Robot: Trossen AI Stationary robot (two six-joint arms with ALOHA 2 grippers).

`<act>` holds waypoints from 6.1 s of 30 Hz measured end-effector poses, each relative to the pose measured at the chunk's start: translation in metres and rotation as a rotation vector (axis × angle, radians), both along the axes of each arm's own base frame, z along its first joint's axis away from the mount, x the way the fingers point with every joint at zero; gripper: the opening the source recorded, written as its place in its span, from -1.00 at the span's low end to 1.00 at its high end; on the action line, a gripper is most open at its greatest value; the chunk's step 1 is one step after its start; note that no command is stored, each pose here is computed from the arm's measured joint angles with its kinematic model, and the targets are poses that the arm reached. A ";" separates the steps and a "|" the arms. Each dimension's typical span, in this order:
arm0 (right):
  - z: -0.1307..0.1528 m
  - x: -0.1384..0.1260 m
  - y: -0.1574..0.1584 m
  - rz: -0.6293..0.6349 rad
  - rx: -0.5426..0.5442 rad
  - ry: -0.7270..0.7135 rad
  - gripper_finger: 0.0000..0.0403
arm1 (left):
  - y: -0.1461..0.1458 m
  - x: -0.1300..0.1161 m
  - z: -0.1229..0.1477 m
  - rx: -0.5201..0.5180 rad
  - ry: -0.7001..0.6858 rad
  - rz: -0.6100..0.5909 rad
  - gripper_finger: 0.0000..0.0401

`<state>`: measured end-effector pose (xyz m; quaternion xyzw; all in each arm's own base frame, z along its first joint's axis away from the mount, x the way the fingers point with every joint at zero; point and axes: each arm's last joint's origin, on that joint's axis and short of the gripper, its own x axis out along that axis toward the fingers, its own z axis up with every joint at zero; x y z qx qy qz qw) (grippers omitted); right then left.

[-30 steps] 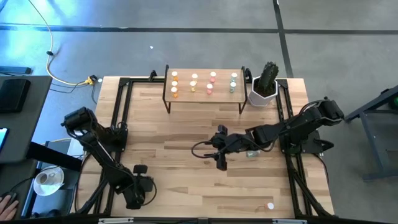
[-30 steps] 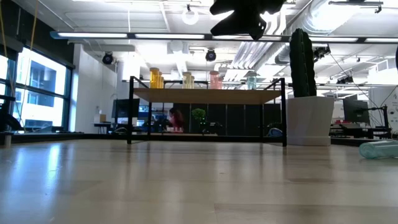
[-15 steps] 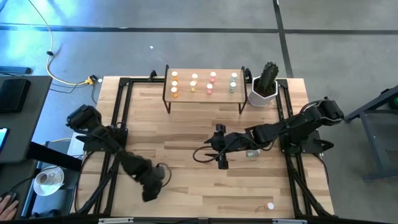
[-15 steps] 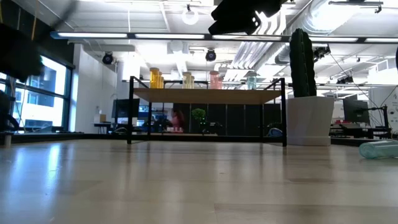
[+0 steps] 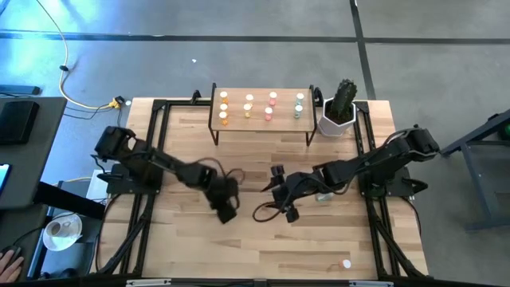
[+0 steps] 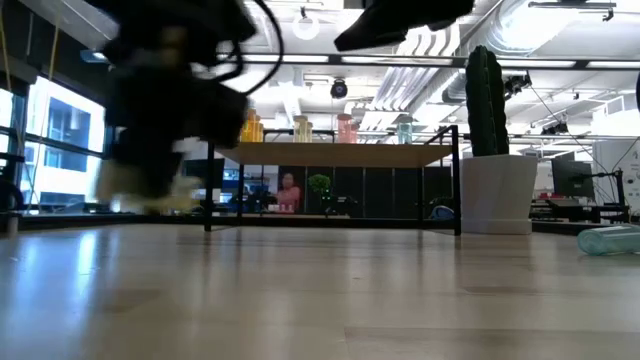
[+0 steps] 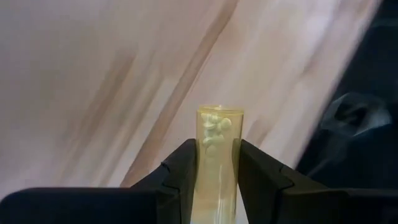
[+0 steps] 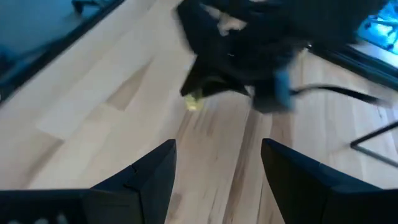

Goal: Pick and place medicine bottles onto shelf by color
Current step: Put the yellow pill bottle on the shelf aligned with the other yellow pill bottles

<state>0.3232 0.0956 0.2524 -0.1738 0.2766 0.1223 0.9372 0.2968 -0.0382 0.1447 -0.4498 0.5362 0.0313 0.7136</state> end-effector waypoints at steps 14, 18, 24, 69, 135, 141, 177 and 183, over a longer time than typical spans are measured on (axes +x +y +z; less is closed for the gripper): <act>-0.032 0.012 0.024 0.118 -0.353 -0.015 0.13 | 0.059 0.028 0.025 -0.257 -0.242 0.362 -0.55; -0.029 0.014 0.030 0.125 -0.452 -0.079 0.13 | 0.063 0.030 0.029 -0.310 -0.254 0.423 -0.55; -0.026 0.014 0.036 0.182 -0.576 -0.128 0.13 | 0.074 0.033 0.034 -0.331 -0.309 0.471 -0.55; -0.024 0.019 0.018 0.114 -0.977 -0.072 -0.23 | 0.088 0.040 0.051 -0.411 -0.467 0.623 -0.55; -0.024 0.019 0.015 0.030 -0.940 -0.063 -0.47 | 0.112 0.037 0.055 -0.102 -0.686 0.417 -0.06; -0.023 0.019 0.015 -0.007 -0.896 -0.073 -0.47 | 0.117 0.036 0.058 -0.068 -0.744 0.343 -0.07; 0.113 -0.042 -0.057 -0.300 -0.279 -0.586 -0.47 | 0.161 0.006 0.115 0.543 -1.204 0.093 -0.07; 0.137 -0.057 -0.086 -0.346 -0.147 -0.719 -0.47 | 0.151 -0.009 0.138 0.677 -1.228 0.052 -0.07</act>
